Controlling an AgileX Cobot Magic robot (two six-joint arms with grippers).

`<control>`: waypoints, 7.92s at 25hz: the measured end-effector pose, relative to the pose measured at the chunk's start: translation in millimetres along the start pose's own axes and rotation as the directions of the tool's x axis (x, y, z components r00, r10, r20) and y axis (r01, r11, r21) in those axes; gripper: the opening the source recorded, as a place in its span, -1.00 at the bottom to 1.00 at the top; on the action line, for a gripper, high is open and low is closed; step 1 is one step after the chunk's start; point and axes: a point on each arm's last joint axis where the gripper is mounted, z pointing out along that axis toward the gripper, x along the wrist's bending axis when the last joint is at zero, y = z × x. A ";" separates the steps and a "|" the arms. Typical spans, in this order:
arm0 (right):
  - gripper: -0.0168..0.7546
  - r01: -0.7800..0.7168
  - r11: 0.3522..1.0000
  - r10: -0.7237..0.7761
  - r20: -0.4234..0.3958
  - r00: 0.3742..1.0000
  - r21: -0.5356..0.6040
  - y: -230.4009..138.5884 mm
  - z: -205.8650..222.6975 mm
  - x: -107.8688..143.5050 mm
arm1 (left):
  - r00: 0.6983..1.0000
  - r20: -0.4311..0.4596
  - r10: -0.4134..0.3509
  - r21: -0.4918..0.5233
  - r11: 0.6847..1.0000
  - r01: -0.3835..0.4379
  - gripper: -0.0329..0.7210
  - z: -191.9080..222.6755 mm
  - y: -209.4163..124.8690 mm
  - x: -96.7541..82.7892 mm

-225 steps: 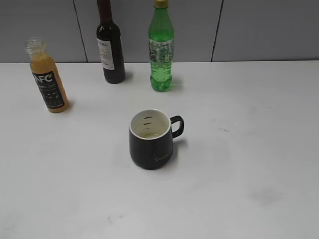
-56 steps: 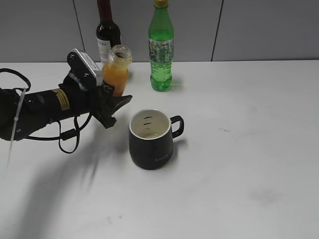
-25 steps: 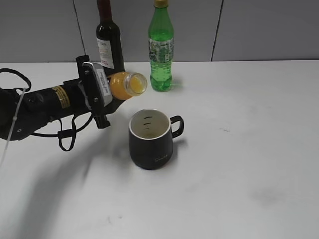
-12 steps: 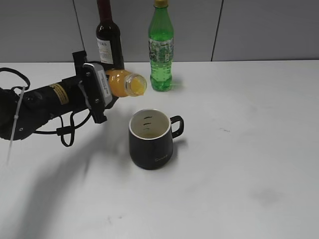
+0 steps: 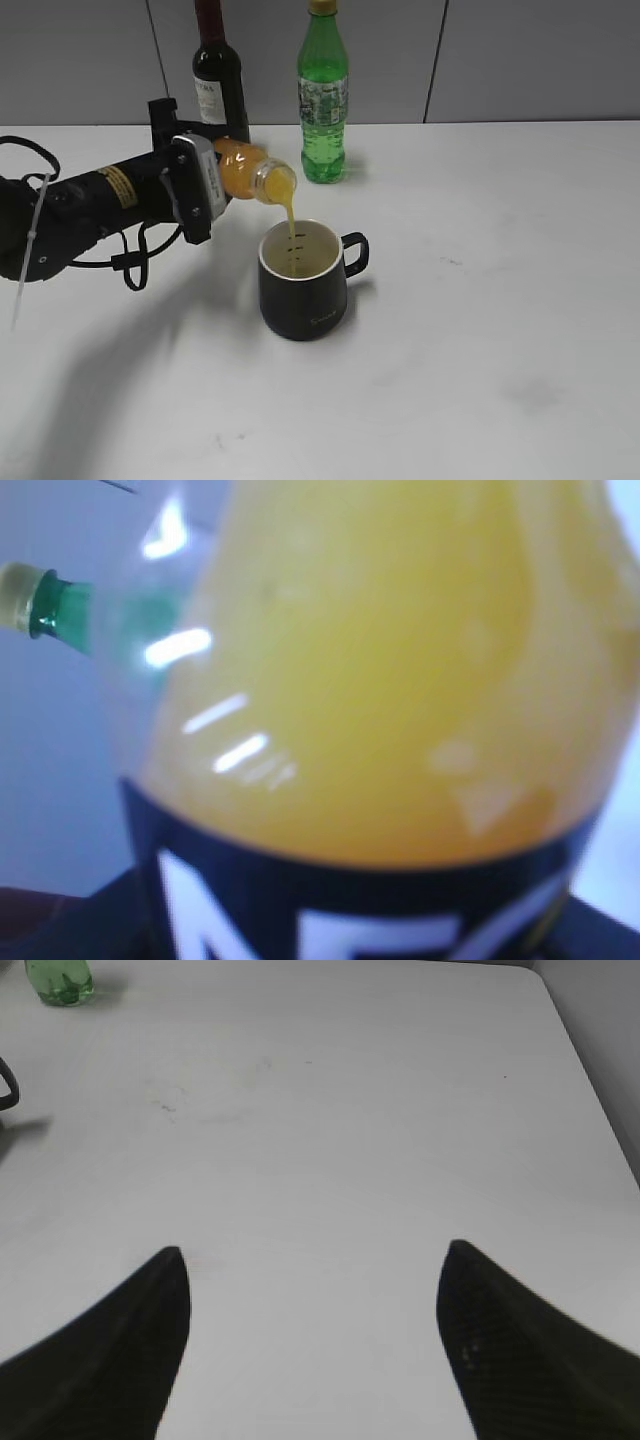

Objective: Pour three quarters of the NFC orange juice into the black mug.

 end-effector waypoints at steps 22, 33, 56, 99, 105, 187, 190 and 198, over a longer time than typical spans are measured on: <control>0.56 0.000 1.000 0.000 0.000 1.000 0.000 0.0 0.0 0.0 | 0.984 -0.082 0.156 0.029 0.988 -0.155 0.32 -0.3 -1.2 7.7; 0.56 0.000 1.000 0.000 0.000 1.000 0.000 0.0 0.0 0.0 | 0.967 -0.090 0.239 0.039 0.971 -0.236 0.32 -0.4 -1.3 8.7; 0.56 0.000 1.000 0.000 0.000 1.000 0.000 0.0 0.0 0.0 | 0.955 -0.108 0.278 0.054 0.960 -0.273 0.32 -0.7 -1.8 10.7; 0.56 0.000 1.000 0.000 0.000 1.000 0.001 -0.1 0.0 0.0 | 0.920 -0.110 0.376 0.036 0.927 -0.374 0.32 -0.6 1.0 10.4; 0.56 0.000 1.000 0.000 0.000 1.000 0.001 -0.1 0.0 0.0 | 0.911 -0.109 0.398 0.037 0.917 -0.396 0.32 -0.6 1.1 10.3; 0.56 0.000 1.000 0.000 0.000 1.000 0.001 -0.1 0.0 0.0 | 0.944 -0.095 -0.314 -0.041 0.949 0.312 0.32 0.5 0.1 4.9; 0.56 0.000 1.000 0.000 0.000 1.000 0.001 -0.1 0.0 0.0 | 0.854 -0.071 -0.515 -0.035 0.857 0.514 0.32 2.5 -3.4 -6.2; 0.56 0.000 1.000 0.000 0.000 1.000 0.001 -0.1 0.0 0.0 | 0.377 -0.163 -0.912 -0.040 0.388 0.921 0.32 2.1 -16.2 -9.6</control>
